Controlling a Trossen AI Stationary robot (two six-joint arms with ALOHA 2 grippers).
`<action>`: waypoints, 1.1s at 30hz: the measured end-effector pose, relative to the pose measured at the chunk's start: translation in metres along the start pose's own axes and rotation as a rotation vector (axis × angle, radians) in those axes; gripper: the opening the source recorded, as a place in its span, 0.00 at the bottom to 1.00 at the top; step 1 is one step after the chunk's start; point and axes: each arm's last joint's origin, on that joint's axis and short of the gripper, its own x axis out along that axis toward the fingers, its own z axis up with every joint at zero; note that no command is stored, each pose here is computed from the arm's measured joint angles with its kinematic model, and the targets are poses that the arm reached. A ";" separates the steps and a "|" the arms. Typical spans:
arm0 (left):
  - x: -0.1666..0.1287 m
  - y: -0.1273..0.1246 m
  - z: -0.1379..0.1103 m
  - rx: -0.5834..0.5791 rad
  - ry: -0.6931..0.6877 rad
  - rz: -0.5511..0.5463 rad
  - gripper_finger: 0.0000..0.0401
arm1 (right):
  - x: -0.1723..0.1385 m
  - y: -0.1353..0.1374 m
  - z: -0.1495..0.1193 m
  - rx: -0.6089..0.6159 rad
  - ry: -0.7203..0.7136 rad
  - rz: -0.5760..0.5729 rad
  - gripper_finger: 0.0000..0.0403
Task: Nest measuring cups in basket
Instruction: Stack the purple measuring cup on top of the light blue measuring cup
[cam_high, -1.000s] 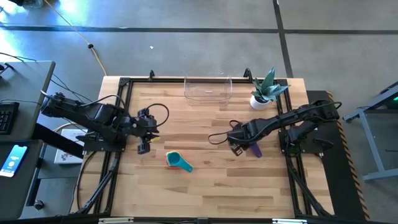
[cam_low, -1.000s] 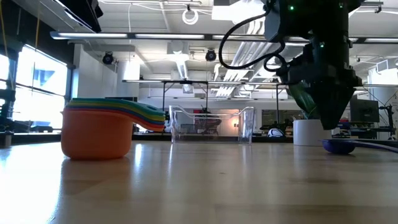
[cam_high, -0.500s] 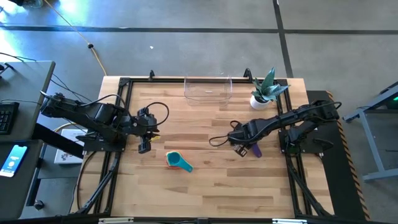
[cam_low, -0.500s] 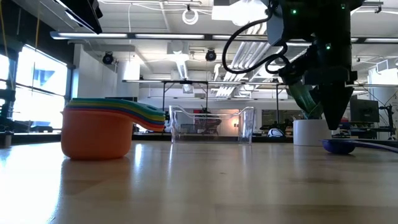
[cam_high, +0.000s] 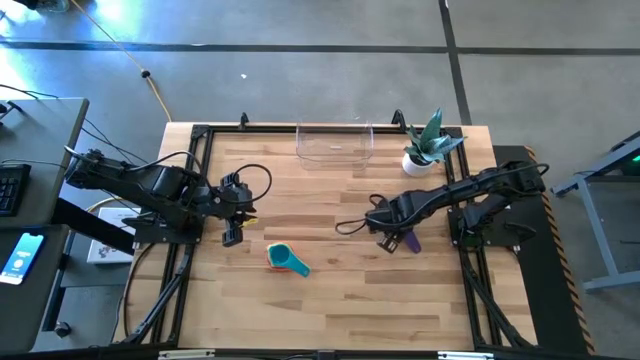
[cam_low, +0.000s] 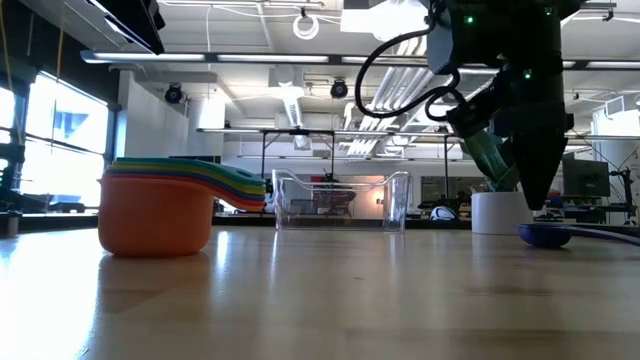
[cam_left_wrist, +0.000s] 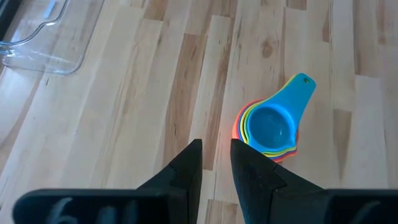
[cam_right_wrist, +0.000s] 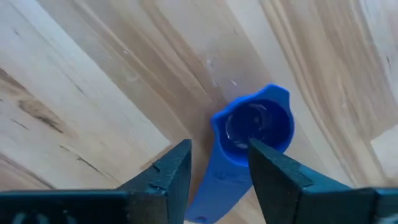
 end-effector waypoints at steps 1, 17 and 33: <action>0.000 0.000 0.000 0.000 0.000 0.000 0.18 | 0.000 0.000 0.000 -0.012 -0.004 0.003 0.37; 0.000 0.000 0.000 0.002 0.000 -0.002 0.18 | 0.020 -0.005 -0.008 0.033 0.016 -0.007 0.37; 0.000 0.000 0.000 0.001 -0.001 0.001 0.18 | 0.029 -0.008 -0.011 0.109 0.037 0.008 0.03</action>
